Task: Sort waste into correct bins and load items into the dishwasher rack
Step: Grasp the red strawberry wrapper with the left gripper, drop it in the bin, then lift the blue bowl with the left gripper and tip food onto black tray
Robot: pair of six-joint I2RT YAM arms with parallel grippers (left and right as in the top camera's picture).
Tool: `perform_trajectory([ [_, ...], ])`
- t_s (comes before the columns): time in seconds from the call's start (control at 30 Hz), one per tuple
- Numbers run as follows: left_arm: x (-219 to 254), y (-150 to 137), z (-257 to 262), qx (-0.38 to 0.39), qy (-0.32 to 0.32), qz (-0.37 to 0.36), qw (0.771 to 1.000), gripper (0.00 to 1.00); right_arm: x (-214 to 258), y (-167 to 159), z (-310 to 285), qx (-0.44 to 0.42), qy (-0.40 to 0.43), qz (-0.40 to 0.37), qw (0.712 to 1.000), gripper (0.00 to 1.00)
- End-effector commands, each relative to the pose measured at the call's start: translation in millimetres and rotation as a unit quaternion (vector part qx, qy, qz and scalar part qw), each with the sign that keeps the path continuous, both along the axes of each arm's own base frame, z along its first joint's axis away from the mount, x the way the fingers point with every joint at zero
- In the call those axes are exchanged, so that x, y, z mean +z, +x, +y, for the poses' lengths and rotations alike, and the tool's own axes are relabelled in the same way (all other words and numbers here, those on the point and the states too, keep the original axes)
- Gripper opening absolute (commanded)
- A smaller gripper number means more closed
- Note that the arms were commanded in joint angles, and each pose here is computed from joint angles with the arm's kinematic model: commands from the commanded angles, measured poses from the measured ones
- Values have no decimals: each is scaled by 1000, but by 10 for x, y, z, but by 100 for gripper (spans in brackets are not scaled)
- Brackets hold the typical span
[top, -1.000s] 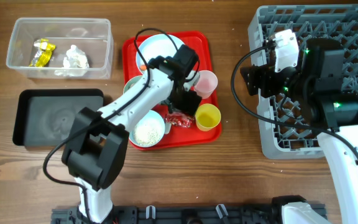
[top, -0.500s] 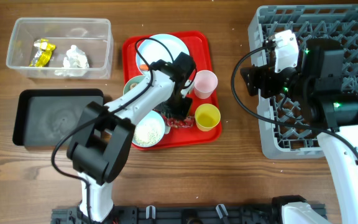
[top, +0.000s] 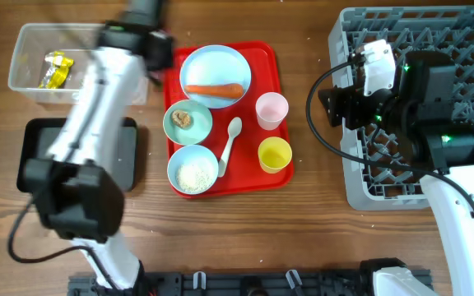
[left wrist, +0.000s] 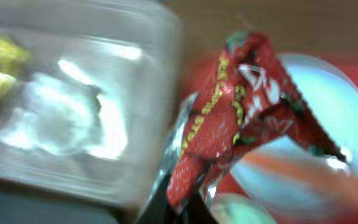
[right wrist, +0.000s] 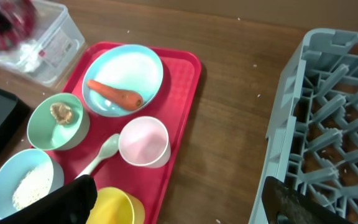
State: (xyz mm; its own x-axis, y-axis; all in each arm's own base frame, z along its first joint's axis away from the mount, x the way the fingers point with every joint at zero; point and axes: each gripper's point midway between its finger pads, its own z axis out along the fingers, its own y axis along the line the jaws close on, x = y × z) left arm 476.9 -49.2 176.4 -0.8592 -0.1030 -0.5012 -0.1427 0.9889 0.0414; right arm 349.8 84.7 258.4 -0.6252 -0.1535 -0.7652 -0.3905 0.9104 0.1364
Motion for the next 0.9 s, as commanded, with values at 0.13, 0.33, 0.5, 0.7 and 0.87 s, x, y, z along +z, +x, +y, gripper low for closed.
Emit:
perform_trajectory([
  [0.13,-759,440,1512,146,-105,-10,984,100,39,35,-13,-5,1,-3,1000,88],
  [0.33,-175,211,860,66,-122,-4,990,100,45,41,-13,-5,0,-5,1000,89],
  [0.5,-426,-436,-514,-66,-109,125,984,80,46,41,-13,-5,0,-5,1000,89],
  [0.7,-1198,-912,-1182,-70,-73,166,981,77,28,26,-13,-5,0,-1,1000,88],
  [0.87,-1550,-978,-1168,-52,-83,157,983,43,16,15,-15,-5,-1,3,1000,88],
])
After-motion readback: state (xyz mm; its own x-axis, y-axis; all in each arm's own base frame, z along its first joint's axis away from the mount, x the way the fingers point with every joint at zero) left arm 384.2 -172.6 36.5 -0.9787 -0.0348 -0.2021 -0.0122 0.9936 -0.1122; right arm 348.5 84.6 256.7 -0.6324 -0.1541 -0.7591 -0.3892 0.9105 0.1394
